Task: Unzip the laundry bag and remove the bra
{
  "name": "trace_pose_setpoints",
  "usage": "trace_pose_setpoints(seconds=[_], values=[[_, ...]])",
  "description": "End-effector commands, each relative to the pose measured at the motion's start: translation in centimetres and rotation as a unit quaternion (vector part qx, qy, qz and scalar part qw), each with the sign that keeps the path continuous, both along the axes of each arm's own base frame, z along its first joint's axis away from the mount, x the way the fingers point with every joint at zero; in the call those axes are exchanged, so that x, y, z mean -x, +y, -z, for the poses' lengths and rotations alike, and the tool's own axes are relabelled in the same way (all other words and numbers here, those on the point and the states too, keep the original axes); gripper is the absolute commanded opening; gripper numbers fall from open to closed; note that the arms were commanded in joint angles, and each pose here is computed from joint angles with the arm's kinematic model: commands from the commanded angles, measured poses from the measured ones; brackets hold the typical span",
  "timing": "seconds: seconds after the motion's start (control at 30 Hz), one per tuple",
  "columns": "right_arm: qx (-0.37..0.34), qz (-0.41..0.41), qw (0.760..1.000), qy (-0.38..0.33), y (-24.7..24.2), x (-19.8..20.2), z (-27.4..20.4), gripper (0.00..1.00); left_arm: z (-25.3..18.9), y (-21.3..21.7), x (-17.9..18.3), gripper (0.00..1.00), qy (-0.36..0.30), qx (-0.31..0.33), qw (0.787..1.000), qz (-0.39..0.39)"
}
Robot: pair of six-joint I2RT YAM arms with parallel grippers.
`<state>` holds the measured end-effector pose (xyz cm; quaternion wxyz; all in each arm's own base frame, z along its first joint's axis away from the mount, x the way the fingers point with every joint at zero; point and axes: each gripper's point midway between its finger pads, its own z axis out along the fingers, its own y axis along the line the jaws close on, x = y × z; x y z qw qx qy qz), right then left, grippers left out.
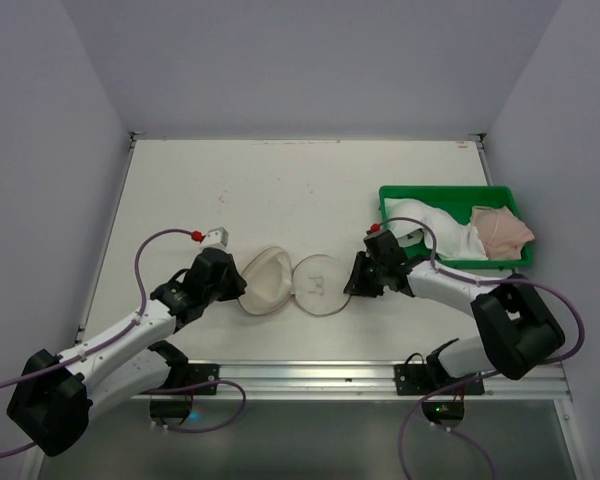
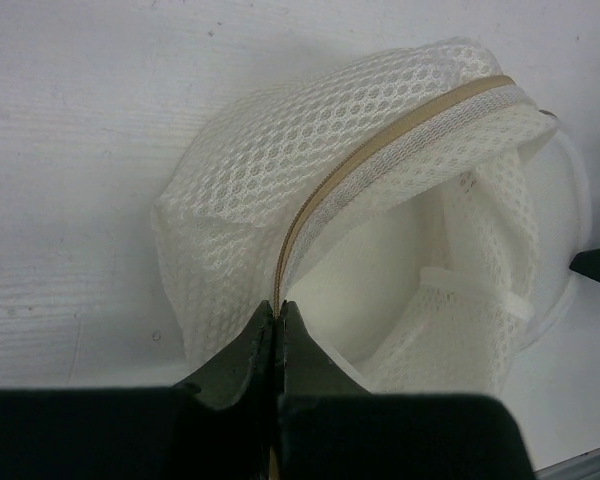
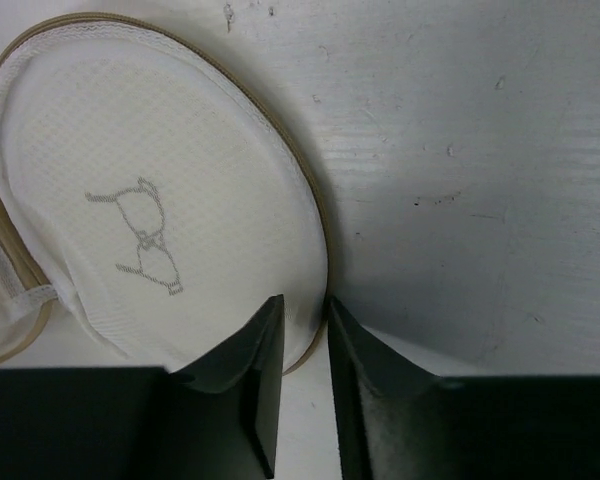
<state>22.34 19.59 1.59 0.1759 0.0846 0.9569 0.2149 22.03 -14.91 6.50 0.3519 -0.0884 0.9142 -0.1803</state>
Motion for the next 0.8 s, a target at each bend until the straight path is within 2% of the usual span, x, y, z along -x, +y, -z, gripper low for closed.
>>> trace_pose_setpoints(seconds=[0.0, 0.13, 0.33, 0.5, 0.77], values=[[0.015, 0.007, 1.000, 0.006, -0.1, -0.3, 0.8, 0.18, -0.7, -0.3, -0.7, 0.00, -0.018, 0.017, 1.000, -0.007], [0.022, 0.010, 1.000, 0.009, -0.3, -0.3, 1.2, 0.00, -0.7, -0.3, -0.6, 0.00, -0.018, 0.018, 1.000, -0.006], [0.046, 0.018, 0.998, -0.025, -1.4, -1.1, -0.7, 0.00, -0.5, -0.2, -0.4, 0.00, -0.016, 0.018, 1.000, -0.007], [0.084, 0.017, 0.992, -0.091, -2.8, -2.2, -6.0, 0.00, -0.7, -0.8, -0.8, 0.00, -0.020, 0.027, 0.999, -0.002], [0.130, 0.007, 0.980, -0.149, -2.9, -2.2, -12.5, 0.00, -0.6, -1.8, -2.4, 0.00, -0.021, 0.018, 1.000, 0.007]])
